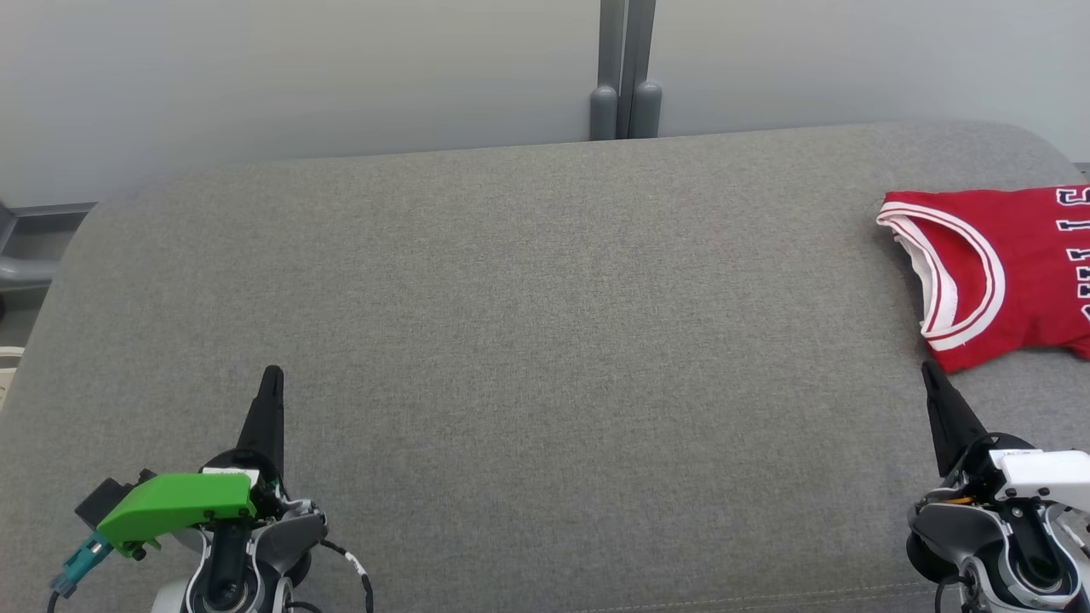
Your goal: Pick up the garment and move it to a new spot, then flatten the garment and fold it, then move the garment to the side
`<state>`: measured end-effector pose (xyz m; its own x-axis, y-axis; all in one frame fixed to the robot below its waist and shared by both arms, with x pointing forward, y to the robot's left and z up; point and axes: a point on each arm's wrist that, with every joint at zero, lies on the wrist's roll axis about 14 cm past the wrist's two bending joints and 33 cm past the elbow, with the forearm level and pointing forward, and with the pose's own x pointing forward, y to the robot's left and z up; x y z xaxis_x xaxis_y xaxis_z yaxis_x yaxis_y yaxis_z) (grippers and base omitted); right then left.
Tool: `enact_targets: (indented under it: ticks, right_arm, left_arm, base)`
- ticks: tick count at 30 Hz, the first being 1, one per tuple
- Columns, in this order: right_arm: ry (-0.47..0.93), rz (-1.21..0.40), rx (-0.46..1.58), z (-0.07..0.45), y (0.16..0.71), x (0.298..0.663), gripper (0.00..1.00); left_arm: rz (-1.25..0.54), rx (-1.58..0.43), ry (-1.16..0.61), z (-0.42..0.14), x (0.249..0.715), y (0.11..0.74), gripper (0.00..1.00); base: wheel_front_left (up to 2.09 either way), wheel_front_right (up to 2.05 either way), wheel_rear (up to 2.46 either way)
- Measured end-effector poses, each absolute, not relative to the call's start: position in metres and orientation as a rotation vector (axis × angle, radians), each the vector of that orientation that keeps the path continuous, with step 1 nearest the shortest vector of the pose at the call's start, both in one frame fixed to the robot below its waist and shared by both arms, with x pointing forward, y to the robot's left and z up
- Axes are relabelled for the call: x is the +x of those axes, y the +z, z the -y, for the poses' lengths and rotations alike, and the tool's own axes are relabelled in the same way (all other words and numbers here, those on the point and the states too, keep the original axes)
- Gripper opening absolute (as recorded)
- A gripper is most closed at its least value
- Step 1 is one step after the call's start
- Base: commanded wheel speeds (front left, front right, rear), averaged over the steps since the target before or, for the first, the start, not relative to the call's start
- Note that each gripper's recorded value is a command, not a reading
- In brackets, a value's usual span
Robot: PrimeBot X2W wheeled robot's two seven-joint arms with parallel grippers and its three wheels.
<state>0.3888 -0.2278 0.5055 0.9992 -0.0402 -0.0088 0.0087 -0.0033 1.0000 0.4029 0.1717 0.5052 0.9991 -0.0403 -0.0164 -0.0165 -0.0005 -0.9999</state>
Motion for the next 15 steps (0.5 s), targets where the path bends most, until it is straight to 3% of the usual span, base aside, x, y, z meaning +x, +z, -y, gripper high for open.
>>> enact_targets:
  ticks: [15]
  right_arm:
    - [-0.039,0.026,1.576,0.2280,0.5055,0.3888,0.00]
  left_arm:
    - [-0.045,-1.572,-0.019,-0.1716,0.4029,0.5051,0.00]
  base:
    - [0.00,0.00,0.00]
